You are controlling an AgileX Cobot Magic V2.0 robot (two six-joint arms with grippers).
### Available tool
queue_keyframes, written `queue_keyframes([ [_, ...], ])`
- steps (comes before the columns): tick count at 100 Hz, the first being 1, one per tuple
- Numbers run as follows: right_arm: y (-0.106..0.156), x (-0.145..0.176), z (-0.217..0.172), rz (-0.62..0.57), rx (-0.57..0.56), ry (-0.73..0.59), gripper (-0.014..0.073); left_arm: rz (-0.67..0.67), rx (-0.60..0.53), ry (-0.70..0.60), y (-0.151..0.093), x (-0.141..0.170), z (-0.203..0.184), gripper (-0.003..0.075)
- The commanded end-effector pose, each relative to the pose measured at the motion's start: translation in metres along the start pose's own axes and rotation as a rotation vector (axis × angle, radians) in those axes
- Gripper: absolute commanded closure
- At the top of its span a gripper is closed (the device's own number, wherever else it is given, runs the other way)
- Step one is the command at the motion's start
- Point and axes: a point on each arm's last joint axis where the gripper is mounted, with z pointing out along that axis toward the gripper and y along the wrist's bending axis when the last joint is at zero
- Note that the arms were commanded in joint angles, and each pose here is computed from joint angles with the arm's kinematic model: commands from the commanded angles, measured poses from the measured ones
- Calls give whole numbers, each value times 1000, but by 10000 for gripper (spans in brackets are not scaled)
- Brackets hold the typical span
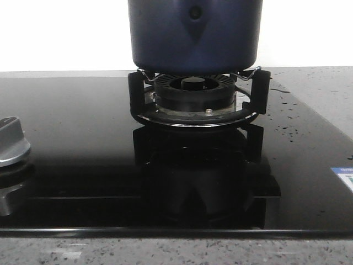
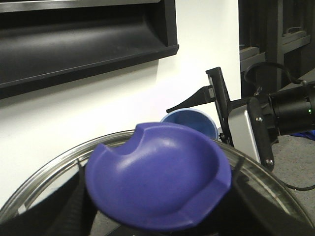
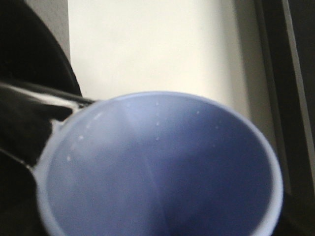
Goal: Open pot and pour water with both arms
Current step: 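Tilt the cup with right gripper to pour water into the pot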
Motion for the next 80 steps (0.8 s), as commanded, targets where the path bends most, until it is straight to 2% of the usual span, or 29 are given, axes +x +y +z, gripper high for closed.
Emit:
queue_keyframes([
  [1, -26, -1, -13, -64, 84, 20, 272, -46, -27, -74, 1, -16, -5, 415],
  [9, -30, 0, -14, -146, 96, 48, 272, -46, -27, -74, 1, -16, -5, 415],
  [24, -33, 0, -14, -430, 115, 66, 272, -46, -27, -74, 1, -16, -5, 415],
  [31, -34, 0, -14, -502, 122, 70, 272, -46, -27, -74, 1, -16, -5, 415],
  [80, -65, -6, -21, -546, 219, 80, 272, -46, -27, -74, 1, -16, -5, 415],
])
